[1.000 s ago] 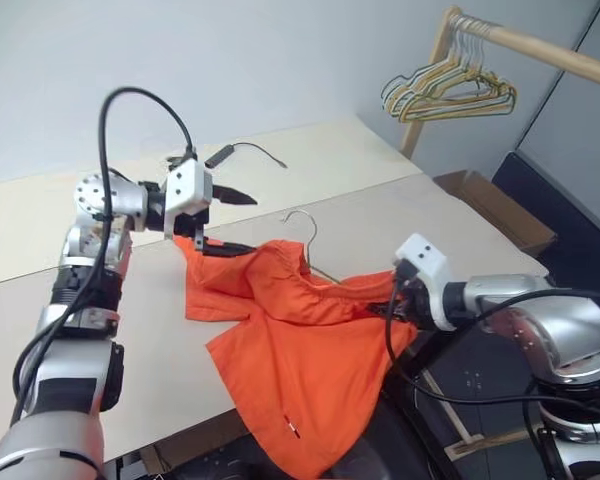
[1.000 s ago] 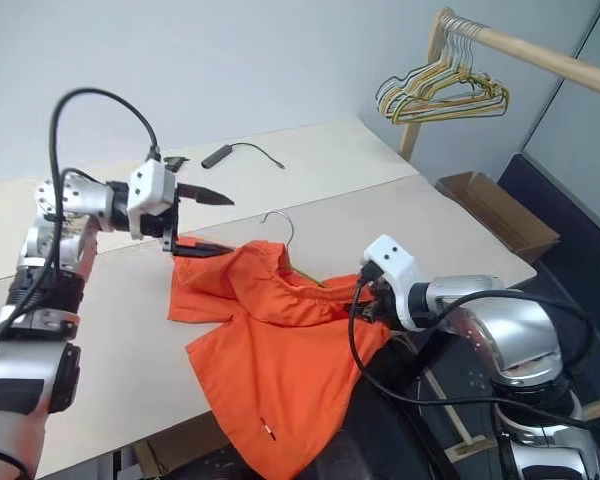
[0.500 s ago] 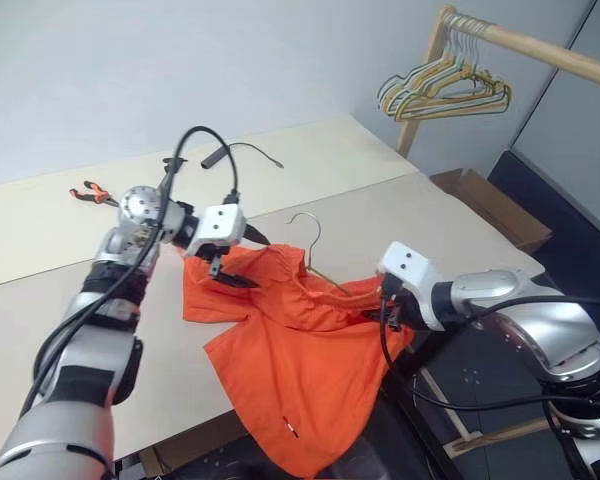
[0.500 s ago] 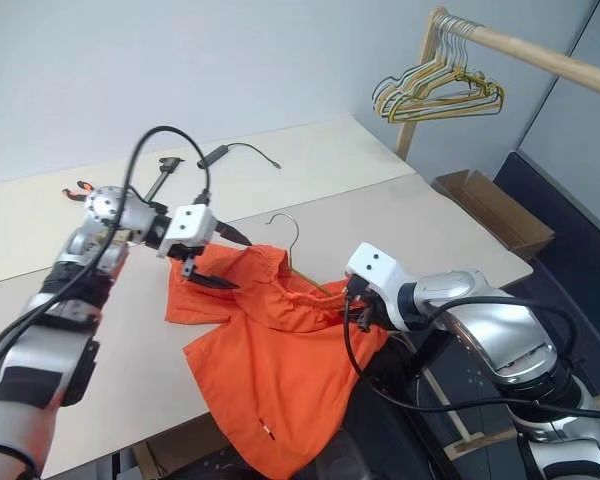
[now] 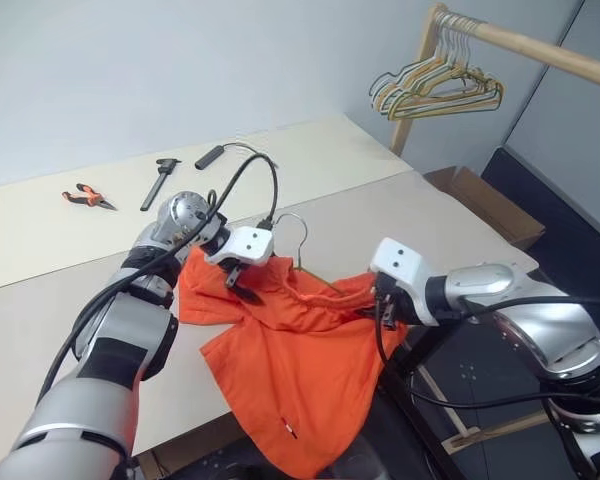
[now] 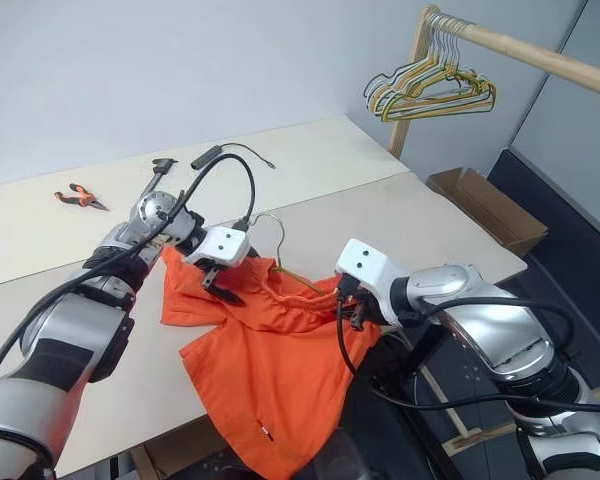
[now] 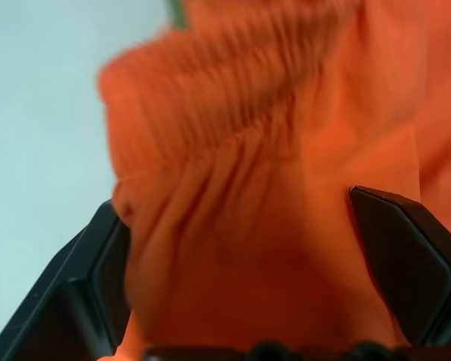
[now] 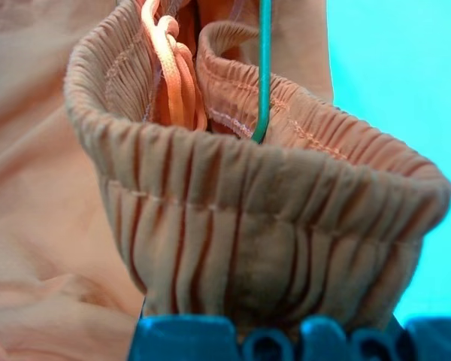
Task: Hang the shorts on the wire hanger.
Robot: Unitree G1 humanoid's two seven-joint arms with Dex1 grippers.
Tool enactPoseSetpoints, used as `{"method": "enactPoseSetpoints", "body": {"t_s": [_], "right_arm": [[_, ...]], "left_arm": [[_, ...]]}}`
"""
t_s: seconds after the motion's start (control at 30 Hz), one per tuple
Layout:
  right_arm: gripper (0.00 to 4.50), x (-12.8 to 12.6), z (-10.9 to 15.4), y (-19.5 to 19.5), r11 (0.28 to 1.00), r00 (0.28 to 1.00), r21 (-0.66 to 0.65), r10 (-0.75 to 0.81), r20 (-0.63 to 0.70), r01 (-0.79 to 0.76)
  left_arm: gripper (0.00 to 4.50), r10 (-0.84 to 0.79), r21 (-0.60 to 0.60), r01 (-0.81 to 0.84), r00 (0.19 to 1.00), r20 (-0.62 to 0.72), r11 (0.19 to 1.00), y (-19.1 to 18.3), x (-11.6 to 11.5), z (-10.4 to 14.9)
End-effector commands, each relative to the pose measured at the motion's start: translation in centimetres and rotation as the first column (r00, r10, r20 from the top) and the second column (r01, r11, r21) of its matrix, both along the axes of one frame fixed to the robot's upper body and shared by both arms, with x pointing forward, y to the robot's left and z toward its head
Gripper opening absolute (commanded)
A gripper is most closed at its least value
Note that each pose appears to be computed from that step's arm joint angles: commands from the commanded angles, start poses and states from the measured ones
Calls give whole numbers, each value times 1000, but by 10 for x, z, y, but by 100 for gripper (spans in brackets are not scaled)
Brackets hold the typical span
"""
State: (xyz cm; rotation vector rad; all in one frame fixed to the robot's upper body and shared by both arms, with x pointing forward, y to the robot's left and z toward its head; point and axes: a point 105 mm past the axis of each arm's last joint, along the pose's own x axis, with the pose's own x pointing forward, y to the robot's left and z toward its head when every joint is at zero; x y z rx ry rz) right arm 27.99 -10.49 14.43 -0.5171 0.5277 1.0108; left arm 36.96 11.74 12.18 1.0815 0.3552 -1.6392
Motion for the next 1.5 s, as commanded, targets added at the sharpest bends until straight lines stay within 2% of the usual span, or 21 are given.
{"method": "enactPoseSetpoints", "body": {"t_s": [0.03,0.4,0.63,0.87,0.93,1.0,1.23,1.37,1.5], "right_arm": [[87,0,18,7,999,996,21,38,80,-40],[87,4,21,7,999,996,41,31,80,-34],[87,5,22,6,998,996,55,32,78,-36],[87,7,15,5,999,996,29,36,80,-39],[160,6,14,5,999,995,19,47,92,-49],[209,5,14,5,999,994,18,47,97,-49],[441,0,31,-16,999,990,33,9,140,-14],[449,6,63,-35,998,969,51,-55,239,44],[449,15,114,-32,984,937,173,-91,339,33]], "left_arm": [[361,19,-6,-18,998,62,1000,0,8,11],[7,84,-52,-82,995,46,995,20,8,16],[3,136,-127,-133,991,12,983,31,6,21],[3,141,-121,-140,990,-4,983,38,1,15],[0,148,-133,-148,989,-12,980,37,1,15],[0,157,-147,-158,987,-16,976,36,1,16],[0,215,-194,-214,976,-16,957,39,8,27],[0,244,-213,-236,970,14,948,41,13,35],[0,257,-222,-240,965,48,945,42,16,43]]}}
